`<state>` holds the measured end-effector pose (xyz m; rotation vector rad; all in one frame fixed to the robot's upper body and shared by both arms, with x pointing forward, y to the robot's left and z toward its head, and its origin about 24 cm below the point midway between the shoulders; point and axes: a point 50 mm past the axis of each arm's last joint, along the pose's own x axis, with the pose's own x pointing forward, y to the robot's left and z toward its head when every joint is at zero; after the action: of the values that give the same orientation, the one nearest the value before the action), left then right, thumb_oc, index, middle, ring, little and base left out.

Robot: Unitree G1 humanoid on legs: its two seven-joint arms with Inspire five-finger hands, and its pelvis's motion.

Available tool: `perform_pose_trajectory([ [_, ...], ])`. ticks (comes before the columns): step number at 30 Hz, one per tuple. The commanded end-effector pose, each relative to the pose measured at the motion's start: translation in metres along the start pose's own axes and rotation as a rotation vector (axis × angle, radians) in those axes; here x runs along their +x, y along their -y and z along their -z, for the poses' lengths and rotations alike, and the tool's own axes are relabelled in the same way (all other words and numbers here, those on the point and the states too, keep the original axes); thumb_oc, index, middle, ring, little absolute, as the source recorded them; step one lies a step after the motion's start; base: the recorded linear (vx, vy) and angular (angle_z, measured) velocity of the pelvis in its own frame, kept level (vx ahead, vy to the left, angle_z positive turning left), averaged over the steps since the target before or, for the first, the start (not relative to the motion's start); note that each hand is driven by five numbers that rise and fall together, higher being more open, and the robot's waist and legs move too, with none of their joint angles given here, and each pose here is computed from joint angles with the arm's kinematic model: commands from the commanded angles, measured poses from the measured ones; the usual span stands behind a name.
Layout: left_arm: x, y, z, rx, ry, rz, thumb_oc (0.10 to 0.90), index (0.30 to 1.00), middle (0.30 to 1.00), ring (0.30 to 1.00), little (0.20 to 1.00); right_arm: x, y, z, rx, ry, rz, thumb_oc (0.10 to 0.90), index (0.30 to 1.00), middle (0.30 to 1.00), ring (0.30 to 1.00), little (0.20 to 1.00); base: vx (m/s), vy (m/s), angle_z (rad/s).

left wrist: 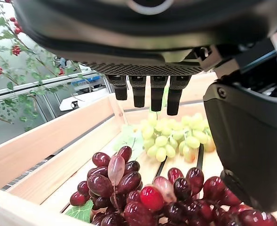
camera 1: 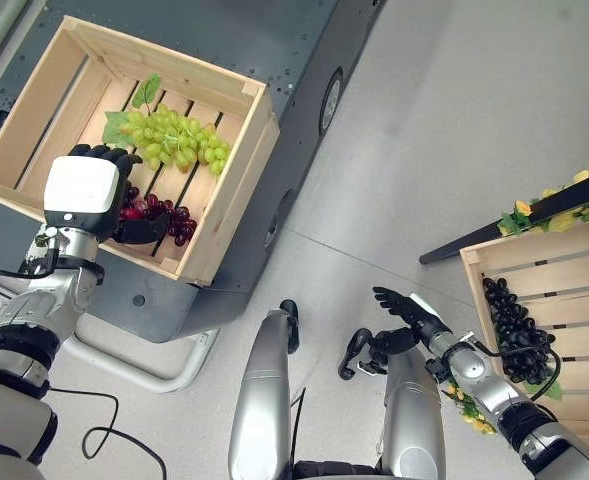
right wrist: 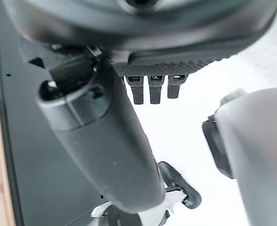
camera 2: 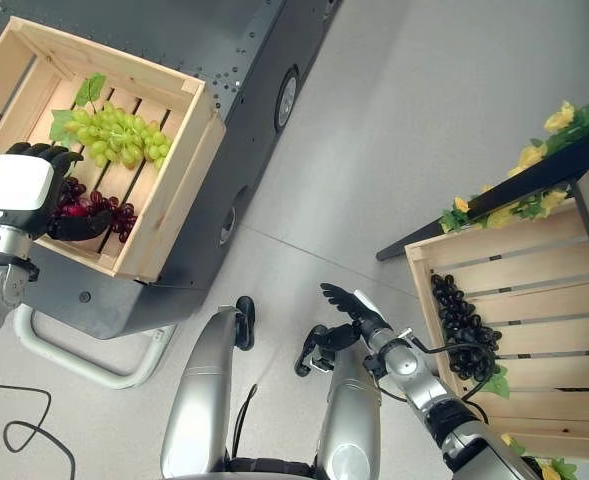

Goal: Pick up the fruits from the basket on one side to the basket on the other side

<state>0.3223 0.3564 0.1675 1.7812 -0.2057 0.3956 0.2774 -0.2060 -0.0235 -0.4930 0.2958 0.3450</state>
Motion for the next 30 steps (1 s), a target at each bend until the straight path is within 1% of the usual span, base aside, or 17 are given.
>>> perform_pose_trajectory([
  [1, 0.015, -0.071, 0.050, 0.172, -0.079, -0.158, 0.800, 0.900, 0.900, 0.900, 0.900, 0.003, 0.003, -0.025, 0.035, 0.154, 0.002, 0.800, 0.900, 0.900, 0.900, 0.900, 0.02, 0.044, 0.11],
  [3, 0.016, -0.071, 0.050, 0.200, -0.061, -0.117, 0.800, 0.900, 0.900, 0.900, 0.900, 0.003, 0.003, -0.025, 0.037, 0.157, 0.005, 0.800, 0.900, 0.900, 0.900, 0.900, 0.02, 0.023, 0.10],
  [4, 0.018, -0.069, 0.048, 0.229, -0.040, -0.039, 0.800, 0.900, 0.900, 0.900, 0.900, 0.003, 0.004, -0.025, 0.033, 0.159, 0.009, 0.800, 0.900, 0.900, 0.900, 0.900, 0.01, 0.024, 0.06],
  [6, 0.018, -0.067, 0.047, 0.256, -0.028, 0.022, 0.800, 0.900, 0.900, 0.900, 0.900, 0.003, 0.007, -0.026, 0.030, 0.159, 0.015, 0.800, 0.900, 0.900, 0.900, 0.900, 0.01, 0.032, 0.05],
  [10, 0.016, -0.069, 0.055, 0.298, -0.068, 0.133, 0.800, 0.900, 0.900, 0.900, 0.900, 0.001, 0.011, -0.024, 0.027, 0.147, 0.022, 0.800, 0.900, 0.900, 0.900, 0.900, 0.01, 0.041, 0.02],
  [13, 0.017, -0.075, 0.058, 0.379, -0.066, 0.204, 0.800, 0.900, 0.900, 0.900, 0.900, -0.003, 0.015, -0.021, 0.030, 0.145, 0.029, 0.800, 0.900, 0.900, 0.900, 0.900, 0.00, 0.000, 0.00],
  [18, 0.024, -0.086, 0.051, 0.405, -0.020, 0.200, 0.800, 0.900, 0.900, 0.900, 0.900, -0.003, 0.017, -0.020, 0.044, 0.145, 0.040, 0.800, 0.900, 0.900, 0.900, 0.900, 0.00, 0.000, 0.00],
  [24, 0.029, -0.090, 0.035, 0.432, 0.093, 0.122, 0.800, 0.900, 0.900, 0.900, 0.900, -0.002, 0.016, -0.022, 0.060, 0.152, 0.045, 0.800, 0.900, 0.900, 0.900, 0.900, 0.00, 0.000, 0.01],
  [25, 0.031, -0.089, 0.029, 0.435, 0.133, 0.103, 0.800, 0.900, 0.900, 0.900, 0.900, -0.003, 0.016, -0.021, 0.062, 0.156, 0.049, 0.800, 0.900, 0.900, 0.900, 0.900, -0.03, 0.007, 0.03],
  [28, 0.031, -0.082, 0.023, 0.444, 0.177, 0.112, 0.800, 0.900, 0.900, 0.900, 0.900, -0.002, 0.016, -0.022, 0.059, 0.160, 0.058, 0.800, 0.900, 0.900, 0.900, 0.900, -0.03, 0.010, 0.04],
  [30, 0.029, -0.072, 0.024, 0.475, 0.182, 0.184, 0.800, 0.900, 0.900, 0.900, 0.900, -0.002, 0.018, -0.024, 0.052, 0.167, 0.062, 0.800, 0.900, 0.900, 0.900, 0.900, -0.02, 0.012, 0.00],
])
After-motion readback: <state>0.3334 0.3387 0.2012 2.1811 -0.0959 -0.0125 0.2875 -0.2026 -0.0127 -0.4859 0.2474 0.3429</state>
